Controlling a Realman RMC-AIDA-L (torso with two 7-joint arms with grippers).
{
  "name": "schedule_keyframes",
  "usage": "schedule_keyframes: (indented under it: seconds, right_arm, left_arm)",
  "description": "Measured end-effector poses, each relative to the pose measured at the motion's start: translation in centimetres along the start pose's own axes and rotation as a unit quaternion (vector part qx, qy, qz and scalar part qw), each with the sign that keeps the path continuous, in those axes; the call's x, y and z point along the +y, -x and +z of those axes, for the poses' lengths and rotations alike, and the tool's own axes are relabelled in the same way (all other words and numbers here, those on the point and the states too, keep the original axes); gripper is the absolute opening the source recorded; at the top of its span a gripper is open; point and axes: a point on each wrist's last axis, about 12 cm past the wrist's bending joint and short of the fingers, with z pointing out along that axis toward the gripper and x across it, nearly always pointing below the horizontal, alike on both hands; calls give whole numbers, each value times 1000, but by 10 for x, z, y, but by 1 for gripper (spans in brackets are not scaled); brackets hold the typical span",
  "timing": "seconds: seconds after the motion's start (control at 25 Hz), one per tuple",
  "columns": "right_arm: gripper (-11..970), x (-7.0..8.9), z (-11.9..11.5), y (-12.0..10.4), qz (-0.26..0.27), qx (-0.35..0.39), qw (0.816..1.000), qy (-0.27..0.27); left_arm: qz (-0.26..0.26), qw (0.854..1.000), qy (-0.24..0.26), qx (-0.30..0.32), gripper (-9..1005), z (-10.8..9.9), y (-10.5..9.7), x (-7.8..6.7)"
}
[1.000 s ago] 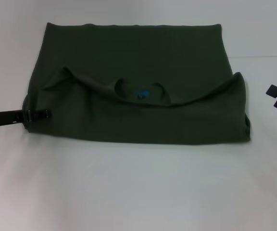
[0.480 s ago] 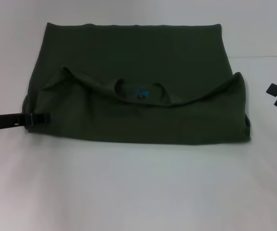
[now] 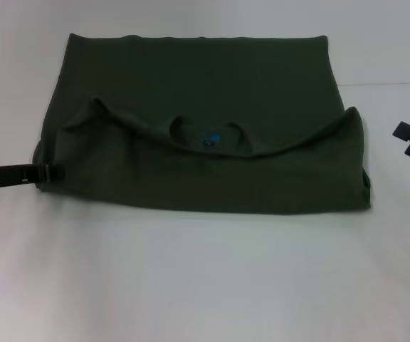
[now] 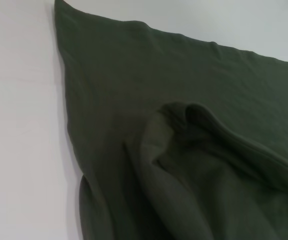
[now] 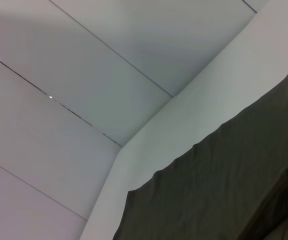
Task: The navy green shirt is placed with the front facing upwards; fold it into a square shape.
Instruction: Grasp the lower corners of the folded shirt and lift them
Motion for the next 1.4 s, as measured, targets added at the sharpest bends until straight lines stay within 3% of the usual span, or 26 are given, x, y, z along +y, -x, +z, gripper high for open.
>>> schedule_keyframes:
  seconds: [0.2, 0.44, 0.68, 0.92, 1.4]
  right_arm:
    - [946, 1, 0, 5, 0, 3, 1000, 0]
    - [946, 13, -5, 42, 1, 52, 998, -28]
    - [946, 29, 0, 75, 23, 153, 983, -99]
    - [947, 31, 29, 71, 26, 228, 960, -160]
    - [946, 39, 79, 51, -1, 277, 943, -186]
  left_arm:
    - [1, 1000, 1, 0, 46, 0, 0, 0]
    - [2, 1000, 1, 1, 47, -1, 0, 1]
    - [2, 1000, 0, 2, 47, -1, 0, 1]
    - [1, 1000, -3, 3, 48, 0, -1, 0]
    - [0, 1000, -4, 5, 47, 0, -2, -1]
